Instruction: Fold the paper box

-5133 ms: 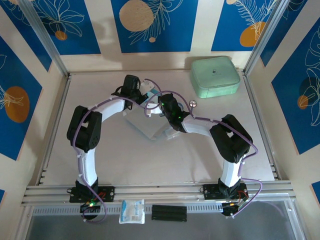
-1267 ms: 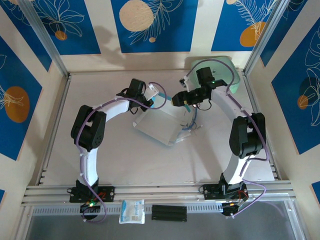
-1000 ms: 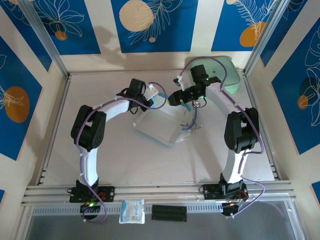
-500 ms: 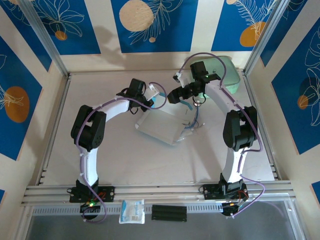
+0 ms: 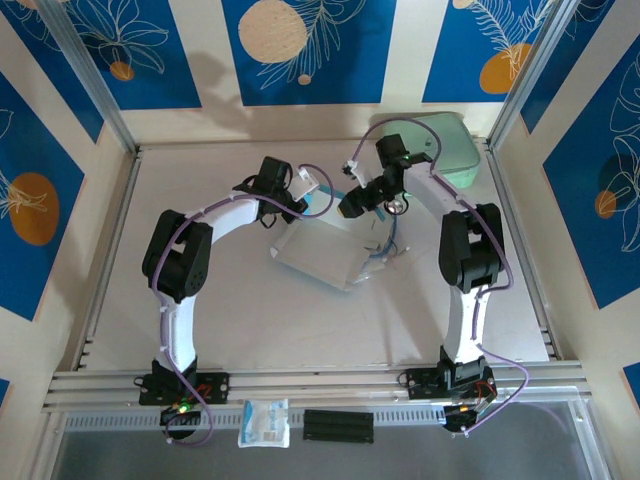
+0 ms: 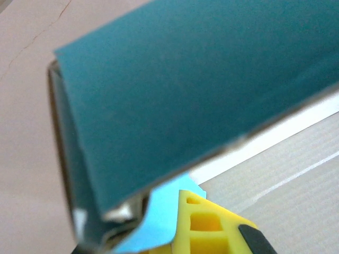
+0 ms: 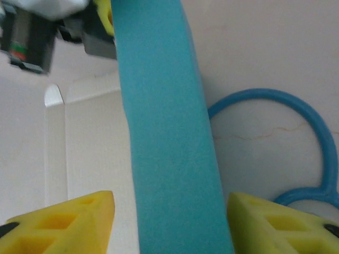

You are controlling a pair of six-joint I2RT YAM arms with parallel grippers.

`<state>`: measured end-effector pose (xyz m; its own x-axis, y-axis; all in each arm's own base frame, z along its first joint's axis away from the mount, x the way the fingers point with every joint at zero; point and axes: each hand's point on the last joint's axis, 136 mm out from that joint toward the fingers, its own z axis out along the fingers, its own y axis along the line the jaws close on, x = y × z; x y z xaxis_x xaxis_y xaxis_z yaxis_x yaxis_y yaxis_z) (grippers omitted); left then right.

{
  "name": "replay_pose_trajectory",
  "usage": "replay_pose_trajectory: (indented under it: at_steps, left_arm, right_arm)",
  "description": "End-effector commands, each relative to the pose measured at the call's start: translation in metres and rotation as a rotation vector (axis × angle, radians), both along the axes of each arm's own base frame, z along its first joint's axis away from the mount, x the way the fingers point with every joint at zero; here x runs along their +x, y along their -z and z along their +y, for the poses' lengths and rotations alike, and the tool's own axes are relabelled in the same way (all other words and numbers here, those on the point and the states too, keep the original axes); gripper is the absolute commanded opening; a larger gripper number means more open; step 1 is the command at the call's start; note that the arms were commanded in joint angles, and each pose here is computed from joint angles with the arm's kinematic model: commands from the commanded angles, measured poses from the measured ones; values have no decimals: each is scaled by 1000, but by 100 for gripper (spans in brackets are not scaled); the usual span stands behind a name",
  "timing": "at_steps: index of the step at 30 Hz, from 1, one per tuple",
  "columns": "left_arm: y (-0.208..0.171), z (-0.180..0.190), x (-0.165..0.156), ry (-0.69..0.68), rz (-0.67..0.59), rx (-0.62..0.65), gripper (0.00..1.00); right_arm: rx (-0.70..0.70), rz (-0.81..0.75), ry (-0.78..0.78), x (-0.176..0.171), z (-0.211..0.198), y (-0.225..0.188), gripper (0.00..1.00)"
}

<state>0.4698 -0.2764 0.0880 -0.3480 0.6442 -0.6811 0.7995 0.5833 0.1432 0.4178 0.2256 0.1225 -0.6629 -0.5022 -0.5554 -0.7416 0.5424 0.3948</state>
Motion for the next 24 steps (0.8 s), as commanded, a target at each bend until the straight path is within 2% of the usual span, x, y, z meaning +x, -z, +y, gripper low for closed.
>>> replay_pose_trajectory:
  at_steps: [1, 4, 8, 12, 19, 24]
  left_arm:
    - [12, -10, -15, 63, 61, 5, 5]
    - [11, -11, -15, 72, 56, 6, 6]
    - [7, -14, -16, 115, 26, 8, 18]
    - [-1, -14, -13, 133, -8, 10, 27]
    - [-12, -18, -6, 138, -26, -59, 34]
    - [-14, -17, -2, 130, -29, -50, 35]
  right_arm:
    - [40, 0, -43, -4, 7, -10, 50]
    - [46, -18, -62, -6, 10, -12, 39]
    - [13, -41, -90, -9, 13, -9, 27]
    - [-41, -66, -108, -10, 12, -2, 24]
    - [-82, -80, -146, -16, 16, 3, 21]
    - [-83, -78, -156, -18, 16, 4, 21]
